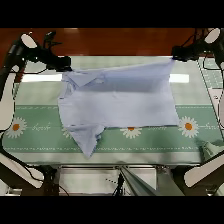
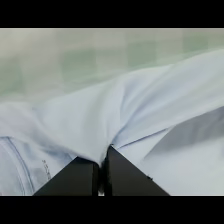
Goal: Fold the shirts.
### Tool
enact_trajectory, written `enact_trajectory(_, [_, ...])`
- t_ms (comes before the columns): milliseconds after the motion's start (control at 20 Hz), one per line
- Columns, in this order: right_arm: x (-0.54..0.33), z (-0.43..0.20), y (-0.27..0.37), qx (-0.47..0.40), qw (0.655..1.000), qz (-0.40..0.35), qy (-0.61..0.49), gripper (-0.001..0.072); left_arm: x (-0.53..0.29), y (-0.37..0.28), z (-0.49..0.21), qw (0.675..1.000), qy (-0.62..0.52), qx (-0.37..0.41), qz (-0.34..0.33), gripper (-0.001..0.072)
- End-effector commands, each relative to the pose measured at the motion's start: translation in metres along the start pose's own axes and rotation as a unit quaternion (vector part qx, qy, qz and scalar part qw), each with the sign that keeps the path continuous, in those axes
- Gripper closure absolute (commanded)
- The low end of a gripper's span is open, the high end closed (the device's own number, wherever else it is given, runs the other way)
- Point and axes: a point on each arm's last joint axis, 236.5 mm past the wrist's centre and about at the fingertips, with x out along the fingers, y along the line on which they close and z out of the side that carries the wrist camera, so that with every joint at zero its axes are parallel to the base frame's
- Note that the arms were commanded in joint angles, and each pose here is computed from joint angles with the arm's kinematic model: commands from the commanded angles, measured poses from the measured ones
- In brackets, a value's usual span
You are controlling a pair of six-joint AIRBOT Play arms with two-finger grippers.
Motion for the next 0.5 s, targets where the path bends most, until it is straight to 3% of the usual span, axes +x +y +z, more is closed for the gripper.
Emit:
enact_trajectory(0, [-0.017,-0.049,0.005,-0.016,0.994,0.004,0.105,0.0673,-0.02,-0.002,-0.04,0.996,0.092,-0.007,-0.016,0.0683])
enact_trajectory(150, [-0.016,-0.075,-0.006,-0.022,0.986,-0.017,0.162,0.0673,-0.013,0.007,-0.048,0.994,0.109,-0.021,-0.001,0.0683])
enact_trajectory(400, [-0.006,-0.081,0.003,0.003,0.985,0.003,0.173,0.0666,0.006,-0.011,-0.057,0.989,0.135,-0.043,-0.043,0.0679])
enact_trajectory(450, [-0.008,-0.083,0.003,0.002,0.984,0.004,0.178,0.0558,0.005,-0.011,-0.058,0.989,0.138,-0.042,-0.043,0.0616])
